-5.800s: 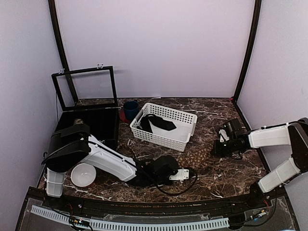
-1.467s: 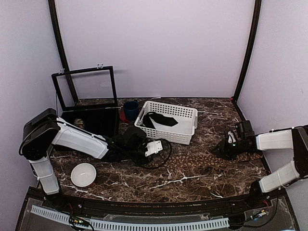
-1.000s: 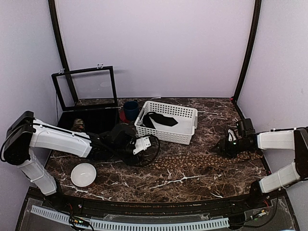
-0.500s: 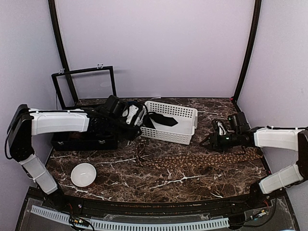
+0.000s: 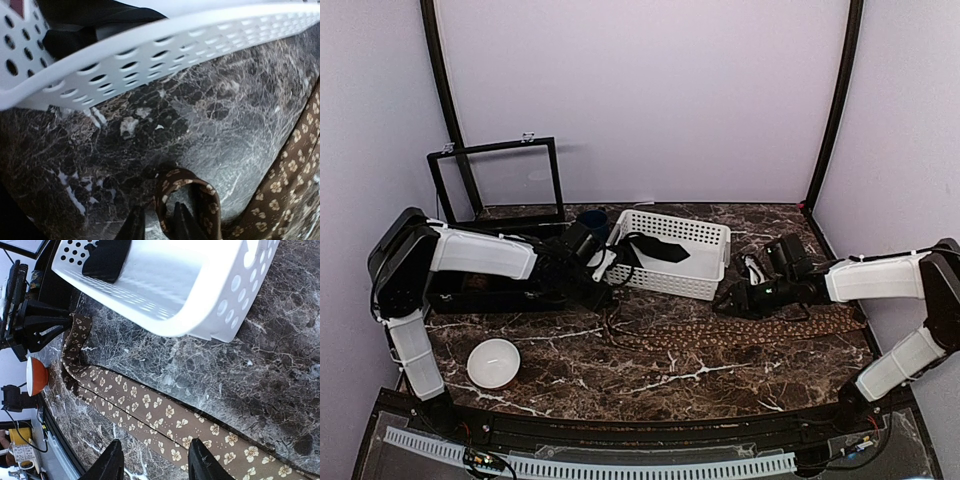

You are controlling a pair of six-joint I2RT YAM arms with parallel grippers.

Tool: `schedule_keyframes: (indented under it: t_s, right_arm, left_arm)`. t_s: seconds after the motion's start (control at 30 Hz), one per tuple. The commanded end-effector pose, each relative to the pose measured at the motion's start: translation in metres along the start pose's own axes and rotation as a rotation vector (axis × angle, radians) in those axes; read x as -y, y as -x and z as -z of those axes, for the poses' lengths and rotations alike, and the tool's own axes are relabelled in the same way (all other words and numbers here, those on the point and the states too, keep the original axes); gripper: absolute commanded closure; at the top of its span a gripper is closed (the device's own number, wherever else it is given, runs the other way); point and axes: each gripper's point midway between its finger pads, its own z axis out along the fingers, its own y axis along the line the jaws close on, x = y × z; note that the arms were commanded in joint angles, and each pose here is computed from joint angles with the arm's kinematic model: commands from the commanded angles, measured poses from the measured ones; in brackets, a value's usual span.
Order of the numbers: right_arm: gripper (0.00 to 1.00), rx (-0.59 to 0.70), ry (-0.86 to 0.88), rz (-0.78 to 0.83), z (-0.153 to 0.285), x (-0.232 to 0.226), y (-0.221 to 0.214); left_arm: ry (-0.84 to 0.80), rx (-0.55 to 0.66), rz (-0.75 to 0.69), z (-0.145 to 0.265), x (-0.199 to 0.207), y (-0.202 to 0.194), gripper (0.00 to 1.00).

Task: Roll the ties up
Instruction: Flatten out the tie at the center of the board.

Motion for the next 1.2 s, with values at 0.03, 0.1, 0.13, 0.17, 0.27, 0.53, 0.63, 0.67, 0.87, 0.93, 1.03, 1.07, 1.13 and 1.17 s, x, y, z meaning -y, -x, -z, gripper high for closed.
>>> schedule_keyframes:
  t_s: [0.03, 0.1, 0.13, 0.17, 0.27, 0.53, 0.63, 0.67, 0.87, 0.93, 1.03, 1.07, 1.13, 1.17]
  right_arm:
    - [0.57, 0.051, 0.018, 0.03, 0.0, -0.012, 0.018]
    - [0.59, 0.05, 0.024, 0.034, -0.001, -0.014, 0.018]
    - [0.6, 0.046, 0.026, 0.034, -0.003, -0.015, 0.018]
    - [0.6, 0.045, 0.031, 0.038, -0.004, -0.017, 0.019]
    - [0.61, 0.038, 0.05, 0.05, -0.009, -0.025, 0.019]
    - [0.62, 0.001, 0.108, 0.118, -0.035, -0.063, 0.018]
    - [0.62, -0.029, 0.115, 0.14, -0.048, -0.073, 0.014]
    - [0.63, -0.038, 0.116, 0.145, -0.052, -0.075, 0.013]
    - [0.63, -0.071, 0.129, 0.167, -0.062, -0.083, 0.008]
    - [0.62, -0.076, 0.127, 0.178, -0.061, -0.083, 0.008]
    - [0.6, -0.075, 0.107, 0.199, -0.056, -0.081, 0.007]
    - [0.59, -0.072, 0.101, 0.203, -0.053, -0.08, 0.006]
    - [0.58, -0.069, 0.096, 0.205, -0.048, -0.078, 0.006]
    - [0.57, -0.065, 0.097, 0.203, -0.045, -0.077, 0.007]
  left_arm:
    - [-0.006, 0.002, -0.011, 0.005, 0.002, -0.007, 0.92]
    - [-0.015, 0.049, -0.011, 0.018, 0.003, -0.004, 1.0]
    - [-0.012, 0.065, -0.004, 0.024, 0.002, -0.005, 1.0]
    - [-0.017, 0.099, -0.001, 0.035, 0.003, -0.003, 1.0]
    - [-0.029, 0.18, 0.012, 0.057, 0.004, -0.006, 1.0]
    - [-0.084, 0.307, -0.041, 0.086, 0.028, -0.048, 1.0]
    - [-0.077, 0.241, -0.054, 0.082, 0.031, -0.077, 1.0]
    - [-0.062, 0.206, -0.049, 0.081, 0.029, -0.087, 1.0]
    - [-0.018, 0.163, -0.013, 0.099, 0.021, -0.113, 0.76]
    - [-0.035, 0.206, -0.003, 0.111, 0.023, -0.107, 0.61]
    - [-0.059, 0.247, -0.033, 0.126, 0.03, -0.095, 0.47]
    - [-0.083, 0.254, -0.054, 0.127, 0.036, -0.091, 0.37]
    - [-0.107, 0.242, -0.107, 0.124, 0.045, -0.08, 0.24]
    - [-0.113, 0.215, -0.132, 0.119, 0.049, -0.077, 0.22]
